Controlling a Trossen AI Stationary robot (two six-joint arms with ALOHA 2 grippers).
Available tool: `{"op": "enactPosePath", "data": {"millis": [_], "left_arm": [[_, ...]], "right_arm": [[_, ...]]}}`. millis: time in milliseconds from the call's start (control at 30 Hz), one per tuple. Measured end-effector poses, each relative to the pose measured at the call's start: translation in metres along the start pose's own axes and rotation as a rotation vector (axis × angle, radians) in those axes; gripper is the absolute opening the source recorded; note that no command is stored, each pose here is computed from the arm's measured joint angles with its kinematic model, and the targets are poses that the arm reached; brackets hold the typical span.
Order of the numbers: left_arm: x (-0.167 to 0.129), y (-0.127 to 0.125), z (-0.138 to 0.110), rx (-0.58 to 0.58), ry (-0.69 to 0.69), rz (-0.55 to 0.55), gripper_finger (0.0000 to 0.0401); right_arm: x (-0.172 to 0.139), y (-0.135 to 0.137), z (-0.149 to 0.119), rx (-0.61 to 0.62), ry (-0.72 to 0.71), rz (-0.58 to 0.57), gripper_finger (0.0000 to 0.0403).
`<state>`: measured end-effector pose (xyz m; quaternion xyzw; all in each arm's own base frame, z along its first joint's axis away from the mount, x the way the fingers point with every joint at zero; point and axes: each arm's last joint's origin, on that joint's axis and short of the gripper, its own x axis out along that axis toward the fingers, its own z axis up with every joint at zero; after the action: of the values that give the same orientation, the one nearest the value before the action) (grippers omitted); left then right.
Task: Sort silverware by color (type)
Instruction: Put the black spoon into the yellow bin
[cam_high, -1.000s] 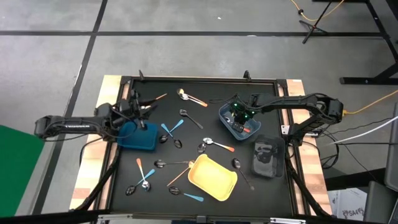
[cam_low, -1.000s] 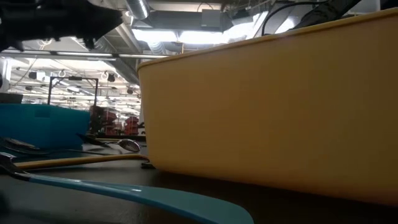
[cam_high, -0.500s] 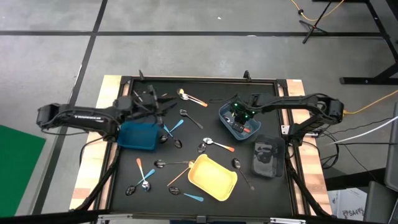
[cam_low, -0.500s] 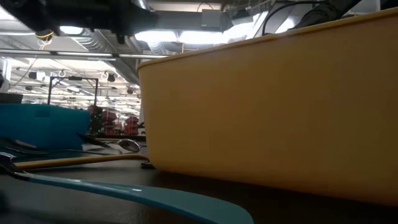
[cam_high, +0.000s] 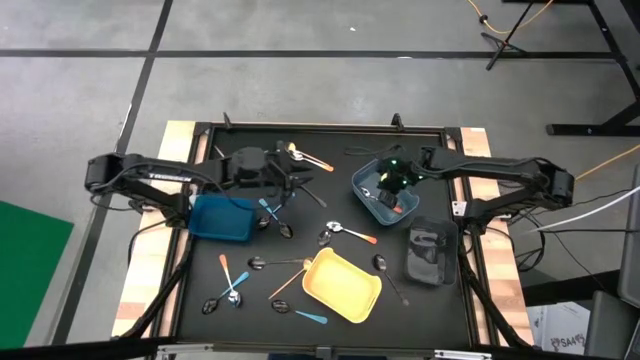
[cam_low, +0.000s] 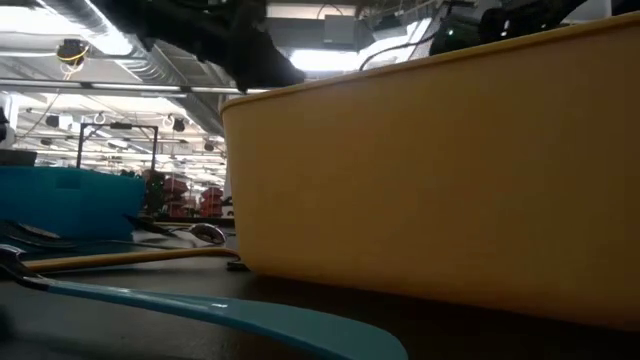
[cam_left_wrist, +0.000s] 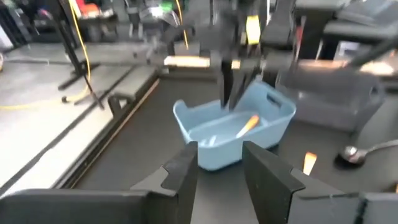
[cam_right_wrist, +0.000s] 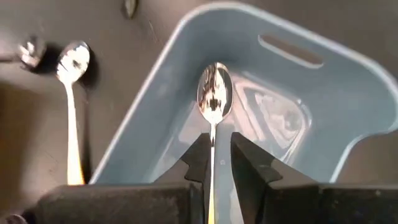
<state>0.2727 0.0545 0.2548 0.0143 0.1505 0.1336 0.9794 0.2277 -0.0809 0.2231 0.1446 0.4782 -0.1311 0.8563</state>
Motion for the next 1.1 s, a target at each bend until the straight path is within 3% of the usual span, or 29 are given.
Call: {"op": "enactPosePath", "data": {"millis": [200,633,1100], "left_arm": [[0.022,0.008,-0.012,0.118,0.155,-0.020,0.0120],[0.057,0.044,-0.070,0.200,0.375,-0.210,0.0120],[0.078,0.058,-0.118,0.234,0.518,-0.257,0.0120]], "right_arm": [[-0.011,0.017,0.002,-0.048,-0.079,0.047,0.0051],[-0.015,0.079,-0.004,-0.228,-0.160,0.170,0.0051],[-0.017,0.096,-0.006,-0.276,-0.191,0.218,0.0051]]}}
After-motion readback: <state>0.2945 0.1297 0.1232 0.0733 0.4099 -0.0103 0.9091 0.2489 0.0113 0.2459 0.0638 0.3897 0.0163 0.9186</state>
